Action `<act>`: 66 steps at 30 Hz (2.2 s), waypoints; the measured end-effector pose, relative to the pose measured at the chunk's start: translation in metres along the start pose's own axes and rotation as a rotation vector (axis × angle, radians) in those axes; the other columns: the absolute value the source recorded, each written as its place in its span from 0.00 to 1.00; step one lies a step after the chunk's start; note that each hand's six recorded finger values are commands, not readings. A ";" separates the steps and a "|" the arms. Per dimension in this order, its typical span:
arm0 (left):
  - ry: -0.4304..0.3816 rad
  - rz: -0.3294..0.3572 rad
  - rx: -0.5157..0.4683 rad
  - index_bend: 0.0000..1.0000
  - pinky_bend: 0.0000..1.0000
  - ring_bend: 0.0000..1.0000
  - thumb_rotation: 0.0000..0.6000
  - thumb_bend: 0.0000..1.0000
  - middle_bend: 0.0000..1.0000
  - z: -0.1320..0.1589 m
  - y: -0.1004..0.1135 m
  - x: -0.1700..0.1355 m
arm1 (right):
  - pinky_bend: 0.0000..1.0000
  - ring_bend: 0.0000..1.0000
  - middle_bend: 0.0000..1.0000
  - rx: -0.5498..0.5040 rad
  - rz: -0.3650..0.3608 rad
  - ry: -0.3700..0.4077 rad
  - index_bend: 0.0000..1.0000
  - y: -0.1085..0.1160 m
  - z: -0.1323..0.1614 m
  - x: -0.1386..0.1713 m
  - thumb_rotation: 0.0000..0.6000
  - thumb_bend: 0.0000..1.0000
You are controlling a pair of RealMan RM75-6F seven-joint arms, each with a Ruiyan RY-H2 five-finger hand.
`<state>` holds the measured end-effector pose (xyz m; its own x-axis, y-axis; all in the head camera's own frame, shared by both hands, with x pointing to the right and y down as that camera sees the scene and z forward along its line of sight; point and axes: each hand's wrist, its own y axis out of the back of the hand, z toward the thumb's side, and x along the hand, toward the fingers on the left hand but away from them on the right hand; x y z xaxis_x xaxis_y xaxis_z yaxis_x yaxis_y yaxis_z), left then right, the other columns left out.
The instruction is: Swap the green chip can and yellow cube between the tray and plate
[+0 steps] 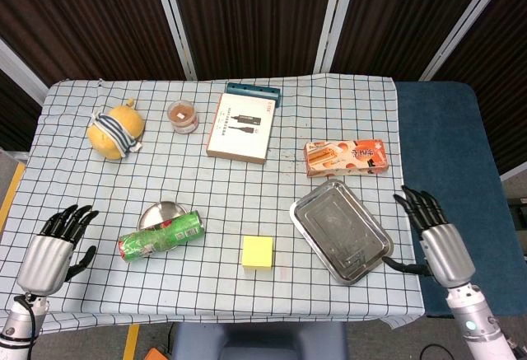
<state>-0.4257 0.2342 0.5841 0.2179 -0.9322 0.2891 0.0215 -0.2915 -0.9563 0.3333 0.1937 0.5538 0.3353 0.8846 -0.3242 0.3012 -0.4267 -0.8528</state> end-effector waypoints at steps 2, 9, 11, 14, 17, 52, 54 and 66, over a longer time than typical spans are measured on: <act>0.019 -0.016 -0.009 0.18 0.25 0.15 1.00 0.38 0.19 -0.004 0.000 -0.002 | 0.04 0.00 0.00 0.001 0.039 0.039 0.00 -0.008 0.016 -0.011 1.00 0.01; 0.036 -0.103 -0.018 0.18 0.25 0.15 1.00 0.38 0.19 -0.009 -0.006 -0.004 | 0.06 0.00 0.00 0.026 0.208 0.148 0.00 -0.048 0.066 -0.047 1.00 0.01; 0.045 -0.111 -0.012 0.18 0.25 0.15 1.00 0.38 0.19 -0.010 -0.007 -0.004 | 0.07 0.00 0.01 0.026 0.271 0.172 0.00 -0.062 0.081 -0.056 1.00 0.01; 0.065 -0.132 -0.013 0.18 0.24 0.15 1.00 0.38 0.19 -0.014 -0.009 -0.004 | 0.09 0.01 0.02 0.032 0.343 0.200 0.00 -0.080 0.101 -0.067 1.00 0.01; 0.086 -0.162 -0.018 0.18 0.24 0.15 1.00 0.38 0.19 -0.017 -0.012 -0.004 | 0.10 0.02 0.03 0.035 0.399 0.219 0.01 -0.096 0.118 -0.075 1.00 0.01; 0.145 -0.226 -0.046 0.18 0.24 0.15 1.00 0.38 0.20 -0.028 -0.012 -0.004 | 0.38 0.31 0.32 0.142 0.519 0.113 0.35 -0.187 0.174 -0.124 1.00 0.01; 0.147 -0.229 -0.048 0.18 0.24 0.15 1.00 0.38 0.20 -0.029 -0.013 -0.005 | 0.42 0.36 0.35 0.151 0.515 0.108 0.40 -0.189 0.173 -0.125 1.00 0.01; 0.146 -0.236 -0.049 0.18 0.24 0.15 1.00 0.38 0.21 -0.028 -0.013 -0.005 | 0.60 0.56 0.51 0.175 0.429 0.095 0.64 -0.171 0.168 -0.129 1.00 0.14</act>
<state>-0.4549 0.2367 0.5963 0.0698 -0.8572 0.5102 0.0067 -0.5110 -0.8595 0.0885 0.1841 0.6723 0.4790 0.6105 -0.6308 -0.0346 -0.7049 -0.7084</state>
